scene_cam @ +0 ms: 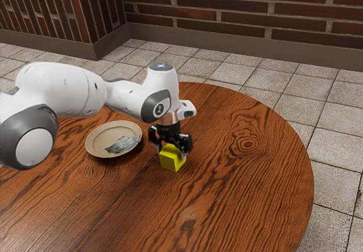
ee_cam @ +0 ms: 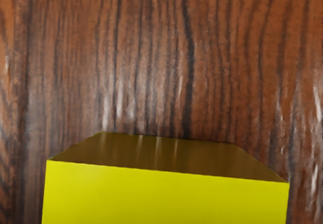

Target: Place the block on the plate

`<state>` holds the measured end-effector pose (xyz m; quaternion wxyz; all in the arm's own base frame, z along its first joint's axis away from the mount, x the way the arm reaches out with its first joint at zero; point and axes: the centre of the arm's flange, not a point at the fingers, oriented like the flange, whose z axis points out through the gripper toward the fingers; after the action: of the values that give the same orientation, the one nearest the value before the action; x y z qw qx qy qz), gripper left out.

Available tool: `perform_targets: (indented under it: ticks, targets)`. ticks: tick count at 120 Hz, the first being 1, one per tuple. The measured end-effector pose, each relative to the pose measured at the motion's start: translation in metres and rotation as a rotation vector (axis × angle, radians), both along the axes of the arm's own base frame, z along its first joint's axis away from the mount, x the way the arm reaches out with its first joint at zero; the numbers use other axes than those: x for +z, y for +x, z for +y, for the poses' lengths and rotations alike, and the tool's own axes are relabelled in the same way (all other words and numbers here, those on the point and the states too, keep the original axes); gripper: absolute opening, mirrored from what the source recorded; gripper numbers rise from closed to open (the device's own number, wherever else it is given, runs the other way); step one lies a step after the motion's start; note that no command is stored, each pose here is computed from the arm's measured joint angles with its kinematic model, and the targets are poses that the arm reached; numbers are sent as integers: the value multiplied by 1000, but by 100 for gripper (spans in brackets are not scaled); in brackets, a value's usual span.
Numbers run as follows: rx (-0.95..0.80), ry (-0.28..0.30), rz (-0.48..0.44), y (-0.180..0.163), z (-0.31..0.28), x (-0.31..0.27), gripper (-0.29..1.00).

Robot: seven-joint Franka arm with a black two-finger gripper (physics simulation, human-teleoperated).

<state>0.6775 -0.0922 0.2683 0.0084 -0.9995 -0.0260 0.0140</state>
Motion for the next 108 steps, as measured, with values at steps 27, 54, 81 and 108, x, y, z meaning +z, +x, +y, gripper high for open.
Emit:
perform_targets:
  ticks: [27,54,81,108]
  targets:
    - [0,1,-4,3,2,-8,70]
    - [-2,0,-8,3,2,-8,60]
    - [-7,3,-11,4,2,-7,45]
    - [-3,1,-50,5,5,26,40]
